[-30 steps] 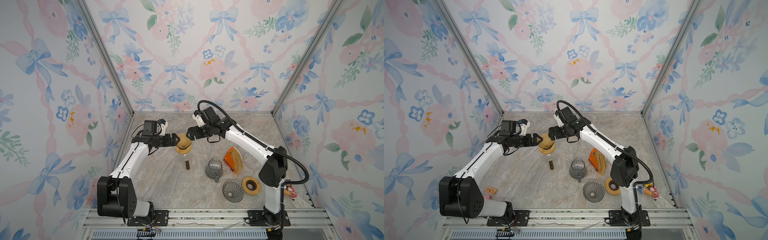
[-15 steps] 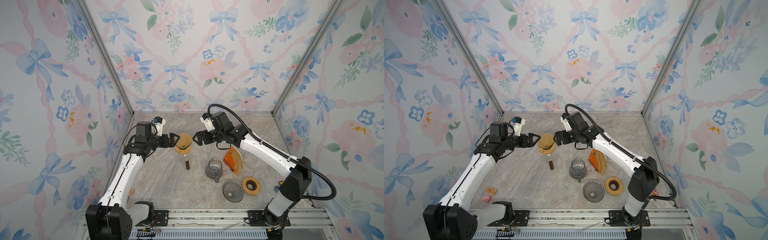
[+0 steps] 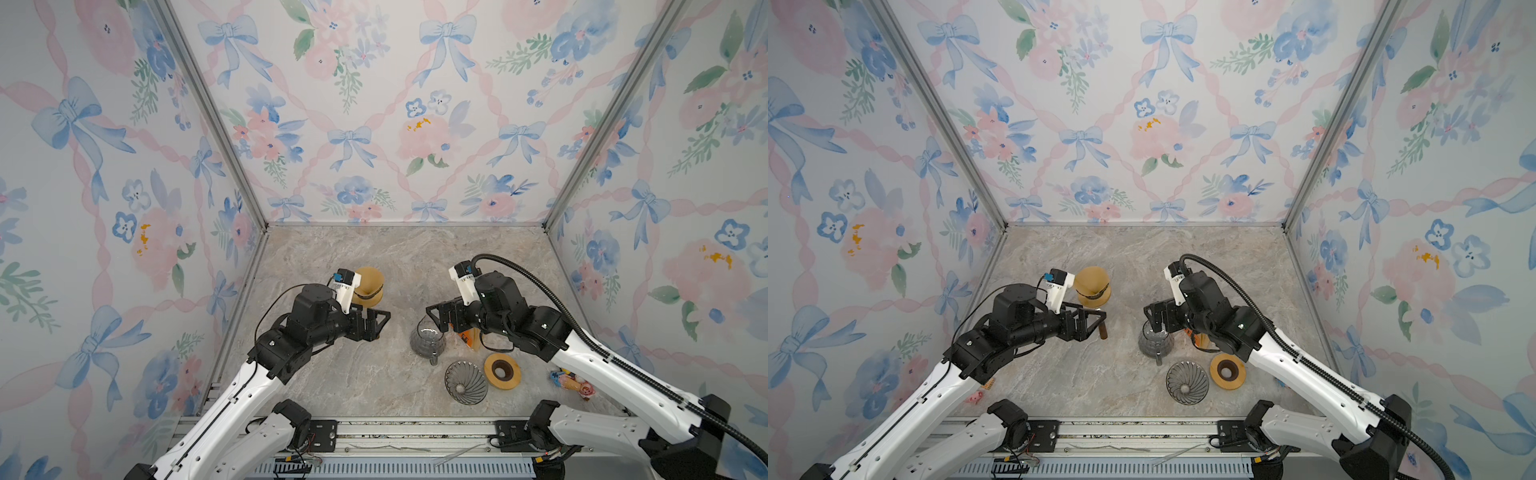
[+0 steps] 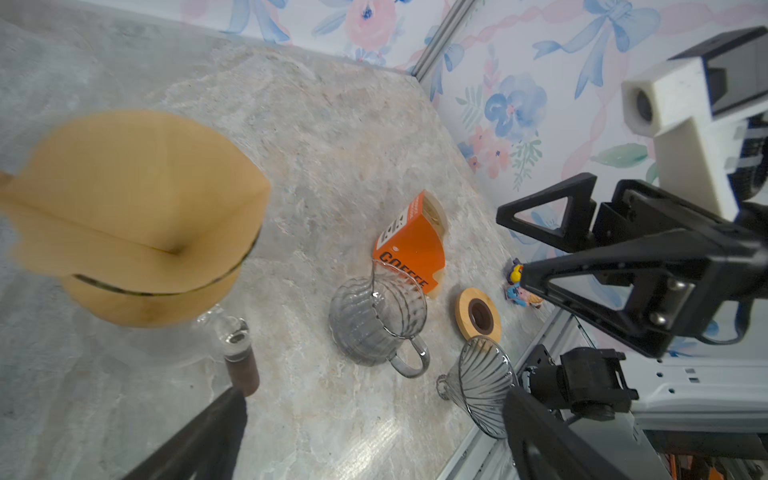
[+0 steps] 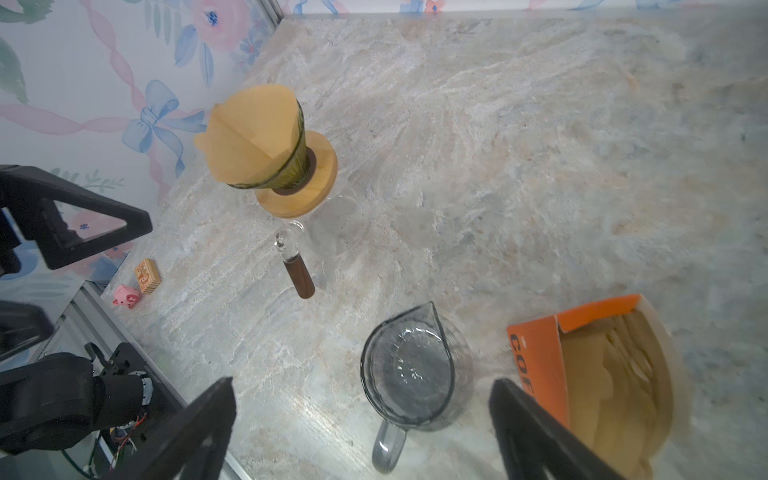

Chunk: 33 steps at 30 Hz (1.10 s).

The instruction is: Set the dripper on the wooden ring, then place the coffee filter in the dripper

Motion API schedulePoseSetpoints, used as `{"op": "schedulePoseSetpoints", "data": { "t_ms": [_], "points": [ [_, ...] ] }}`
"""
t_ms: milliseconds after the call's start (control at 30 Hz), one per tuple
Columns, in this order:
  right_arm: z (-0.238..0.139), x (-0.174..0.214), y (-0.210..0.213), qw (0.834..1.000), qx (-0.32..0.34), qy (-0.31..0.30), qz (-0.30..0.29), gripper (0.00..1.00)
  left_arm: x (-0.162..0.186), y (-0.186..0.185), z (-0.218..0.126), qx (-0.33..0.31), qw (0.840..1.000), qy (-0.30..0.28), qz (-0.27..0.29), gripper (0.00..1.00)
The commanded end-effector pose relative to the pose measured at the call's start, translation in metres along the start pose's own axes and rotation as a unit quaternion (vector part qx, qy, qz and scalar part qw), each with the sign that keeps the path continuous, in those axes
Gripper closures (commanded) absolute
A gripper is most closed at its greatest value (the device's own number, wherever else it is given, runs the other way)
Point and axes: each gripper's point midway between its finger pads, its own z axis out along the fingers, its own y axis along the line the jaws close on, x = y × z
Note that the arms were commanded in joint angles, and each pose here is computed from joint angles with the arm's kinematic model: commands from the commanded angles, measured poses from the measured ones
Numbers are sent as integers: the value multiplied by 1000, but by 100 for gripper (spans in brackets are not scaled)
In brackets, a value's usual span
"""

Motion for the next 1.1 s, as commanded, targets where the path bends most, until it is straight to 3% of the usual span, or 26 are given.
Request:
{"op": "schedulePoseSetpoints", "data": {
  "t_ms": [0,167,367,533,700,833,1067],
  "points": [
    [-9,30,-22,999,41,18,25,0,12,-8,7,-12,999,-16,-35,2],
    [-25,61,-51,993,98,43,49,6,35,-39,23,37,999,-11,-25,2],
    [-39,86,-63,991,101,57,69,28,44,-65,37,52,999,-9,-4,2],
    [-48,100,-74,988,104,70,93,29,56,-70,52,52,999,17,-1,2],
    [-56,121,-104,971,154,63,171,30,66,-79,61,64,997,29,12,2],
    [-57,126,-112,966,151,41,204,34,69,-82,66,72,997,32,15,2],
    [-59,145,-139,946,202,38,252,38,76,-82,67,79,996,40,21,2]
  ]
}}
